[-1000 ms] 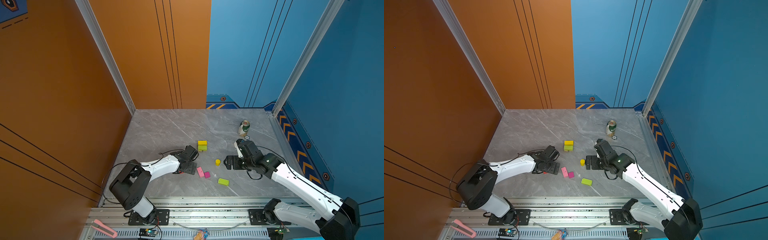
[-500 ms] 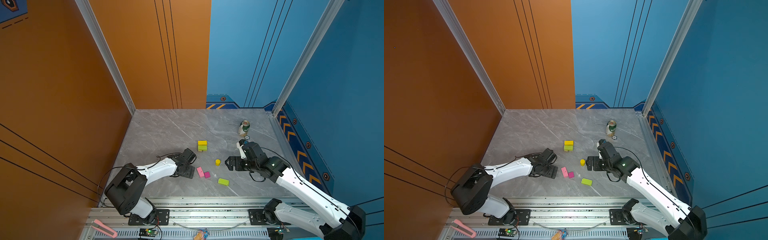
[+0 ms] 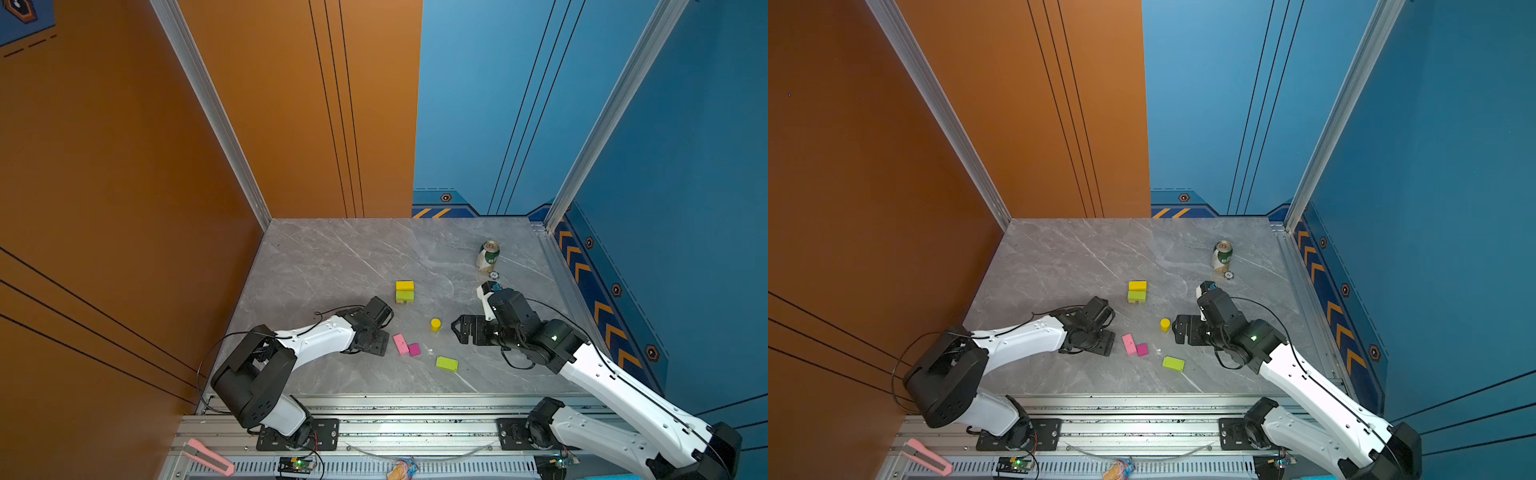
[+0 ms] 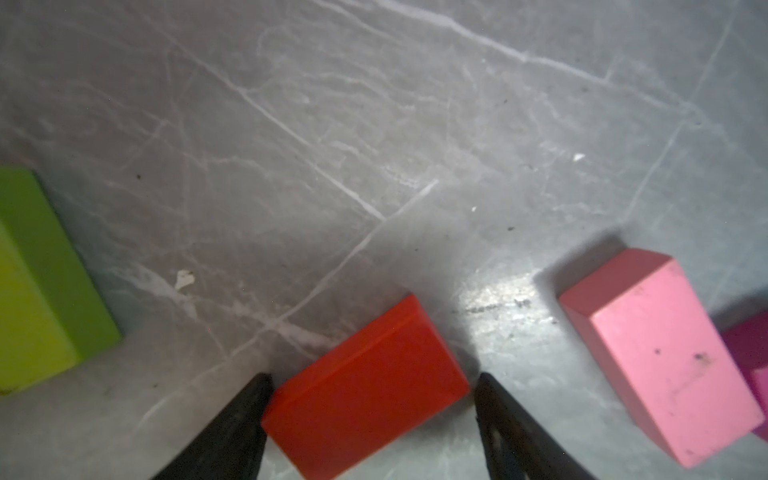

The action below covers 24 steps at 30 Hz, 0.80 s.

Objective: Build the wood block tower
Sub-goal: 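Lower the left gripper around the red block and close on it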

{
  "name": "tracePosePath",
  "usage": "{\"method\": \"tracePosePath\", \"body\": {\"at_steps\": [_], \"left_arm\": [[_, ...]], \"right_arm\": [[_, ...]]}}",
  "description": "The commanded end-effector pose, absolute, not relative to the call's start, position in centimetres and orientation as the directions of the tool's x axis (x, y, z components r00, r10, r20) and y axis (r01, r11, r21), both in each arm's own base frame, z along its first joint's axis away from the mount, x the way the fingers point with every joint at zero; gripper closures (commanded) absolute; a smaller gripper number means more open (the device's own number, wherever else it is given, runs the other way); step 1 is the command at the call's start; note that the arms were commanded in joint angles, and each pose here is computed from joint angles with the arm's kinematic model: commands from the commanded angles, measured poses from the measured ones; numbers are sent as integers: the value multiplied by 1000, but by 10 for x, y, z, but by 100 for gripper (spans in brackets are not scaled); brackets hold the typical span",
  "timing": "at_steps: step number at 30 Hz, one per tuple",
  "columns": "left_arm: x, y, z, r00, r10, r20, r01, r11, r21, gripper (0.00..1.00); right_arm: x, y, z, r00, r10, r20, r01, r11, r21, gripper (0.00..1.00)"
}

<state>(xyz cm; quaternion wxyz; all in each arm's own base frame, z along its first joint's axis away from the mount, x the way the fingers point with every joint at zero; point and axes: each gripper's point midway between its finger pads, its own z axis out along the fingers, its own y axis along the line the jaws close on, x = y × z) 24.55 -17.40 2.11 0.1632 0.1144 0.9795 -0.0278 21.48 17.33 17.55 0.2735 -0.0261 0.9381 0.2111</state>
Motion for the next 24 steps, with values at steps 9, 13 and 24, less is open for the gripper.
{"method": "tracePosePath", "body": {"at_steps": [9, 13, 24], "left_arm": [[213, -190, 15, -930, 217, -297, 252, 964, -83, 29], [204, -201, 11, -926, 239, -293, 273, 958, -82, 27], [195, -208, 16, -916, 278, -290, 302, 952, -42, 26]], "right_arm": [[205, 175, 171, -851, 50, -523, -155, 927, 341, 0], [203, 175, 172, -848, 46, -529, -158, 929, 334, 0], [199, 172, 171, -846, 48, -530, -152, 932, 328, 0]]}}
